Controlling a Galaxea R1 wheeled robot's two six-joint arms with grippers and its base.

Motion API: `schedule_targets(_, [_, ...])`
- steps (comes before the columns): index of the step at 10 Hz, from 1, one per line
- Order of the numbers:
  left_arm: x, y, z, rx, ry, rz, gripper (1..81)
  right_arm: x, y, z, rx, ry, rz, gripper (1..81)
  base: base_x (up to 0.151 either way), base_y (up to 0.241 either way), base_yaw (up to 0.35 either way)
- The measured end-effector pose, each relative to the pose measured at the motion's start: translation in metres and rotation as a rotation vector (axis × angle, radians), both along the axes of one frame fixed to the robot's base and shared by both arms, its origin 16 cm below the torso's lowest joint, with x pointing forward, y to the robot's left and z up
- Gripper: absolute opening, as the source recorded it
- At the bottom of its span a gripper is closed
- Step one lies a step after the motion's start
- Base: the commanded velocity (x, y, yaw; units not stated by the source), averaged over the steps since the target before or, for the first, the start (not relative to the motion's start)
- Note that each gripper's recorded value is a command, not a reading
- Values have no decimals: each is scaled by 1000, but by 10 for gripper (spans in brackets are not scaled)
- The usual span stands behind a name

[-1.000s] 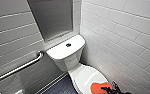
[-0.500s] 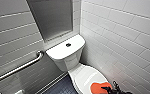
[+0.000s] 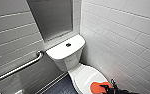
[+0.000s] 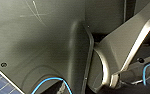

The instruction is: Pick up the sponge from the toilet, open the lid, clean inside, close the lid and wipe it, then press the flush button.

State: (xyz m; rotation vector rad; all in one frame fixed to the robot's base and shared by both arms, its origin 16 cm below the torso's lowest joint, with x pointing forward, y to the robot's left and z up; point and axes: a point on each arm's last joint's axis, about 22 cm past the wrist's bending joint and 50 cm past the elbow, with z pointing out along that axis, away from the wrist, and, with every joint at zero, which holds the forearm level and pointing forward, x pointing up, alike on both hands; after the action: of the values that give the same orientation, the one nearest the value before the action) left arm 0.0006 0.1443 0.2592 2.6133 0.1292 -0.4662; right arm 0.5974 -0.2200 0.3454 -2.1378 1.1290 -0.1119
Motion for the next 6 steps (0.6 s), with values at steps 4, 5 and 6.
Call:
schedule_targets(4, [0,1,0,2,2,2,811,9,2,-22,-38,10,-12,811,0,0,0])
schedule_targets(5, [0,4,0,5,3,1,811,10,3,-28,-47,14,-15,811,0,0,0])
schedule_targets(6, [-1,7,-1,8,4,0,811,10,2,-33,-55,21,-24,811,0,0,0])
